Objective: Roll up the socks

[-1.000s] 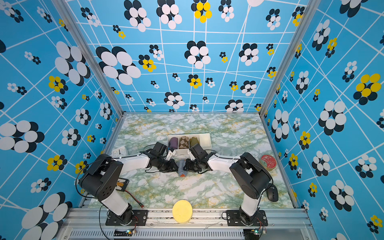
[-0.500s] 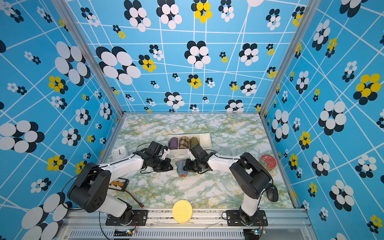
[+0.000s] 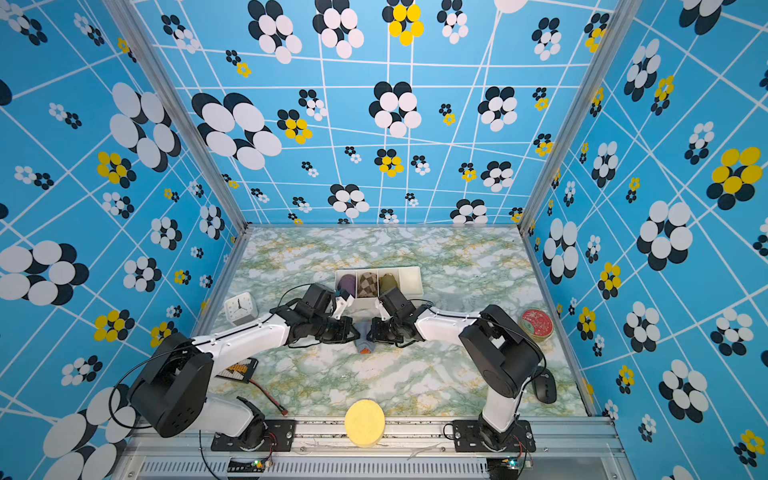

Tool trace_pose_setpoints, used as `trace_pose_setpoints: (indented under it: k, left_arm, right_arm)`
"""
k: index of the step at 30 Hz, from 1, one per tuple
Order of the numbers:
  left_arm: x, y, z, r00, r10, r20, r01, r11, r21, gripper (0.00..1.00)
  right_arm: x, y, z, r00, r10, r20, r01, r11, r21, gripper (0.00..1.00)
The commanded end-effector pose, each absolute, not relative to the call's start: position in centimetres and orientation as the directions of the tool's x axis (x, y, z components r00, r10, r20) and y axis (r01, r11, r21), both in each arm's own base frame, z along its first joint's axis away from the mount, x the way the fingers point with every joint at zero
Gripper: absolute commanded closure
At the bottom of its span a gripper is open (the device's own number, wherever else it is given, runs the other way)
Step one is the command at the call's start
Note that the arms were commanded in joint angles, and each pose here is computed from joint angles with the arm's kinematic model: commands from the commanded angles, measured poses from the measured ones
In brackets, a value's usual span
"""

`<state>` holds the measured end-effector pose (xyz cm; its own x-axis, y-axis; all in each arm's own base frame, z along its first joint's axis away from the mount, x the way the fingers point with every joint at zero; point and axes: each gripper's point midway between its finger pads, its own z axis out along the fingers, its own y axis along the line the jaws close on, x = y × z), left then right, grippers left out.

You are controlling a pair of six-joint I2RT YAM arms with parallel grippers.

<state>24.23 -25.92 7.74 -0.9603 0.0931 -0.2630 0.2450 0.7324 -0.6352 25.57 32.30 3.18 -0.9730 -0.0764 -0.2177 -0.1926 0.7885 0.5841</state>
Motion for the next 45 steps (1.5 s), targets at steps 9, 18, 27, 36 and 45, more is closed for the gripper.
trace_pose_setpoints:
  k: [9, 18, 27, 36, 45]
  left_arm:
    - [23.2, -26.2, 4.5, -0.978, 0.123, -0.171, 0.204, 0.753, -0.626, 0.93]
    - [22.2, -25.6, 1.3, -0.986, 0.142, -0.085, 0.164, 0.784, -0.599, 0.93]
    - [21.8, -24.4, -0.3, -0.990, 0.133, -0.040, 0.132, 0.817, -0.562, 0.94]
    - [21.6, -23.9, -1.0, -0.990, 0.137, -0.013, 0.122, 0.829, -0.546, 0.94]
    - [21.6, -23.9, -1.1, -0.990, 0.138, -0.012, 0.123, 0.832, -0.542, 0.94]
  right_arm:
    - [21.9, 26.7, -3.3, -0.995, -0.090, -0.033, -0.096, 0.927, 0.361, 1.00]
    - [22.1, 27.1, -2.8, -0.995, -0.094, -0.031, -0.099, 0.926, 0.365, 1.00]
    - [22.3, 27.7, -1.6, -0.996, -0.085, -0.035, -0.092, 0.915, 0.393, 0.81]
    - [23.0, 27.6, -0.1, -0.996, -0.049, -0.070, -0.074, 0.907, 0.415, 0.58]
    - [23.9, 27.8, 2.5, -0.991, -0.020, -0.130, -0.078, 0.885, 0.460, 0.49]
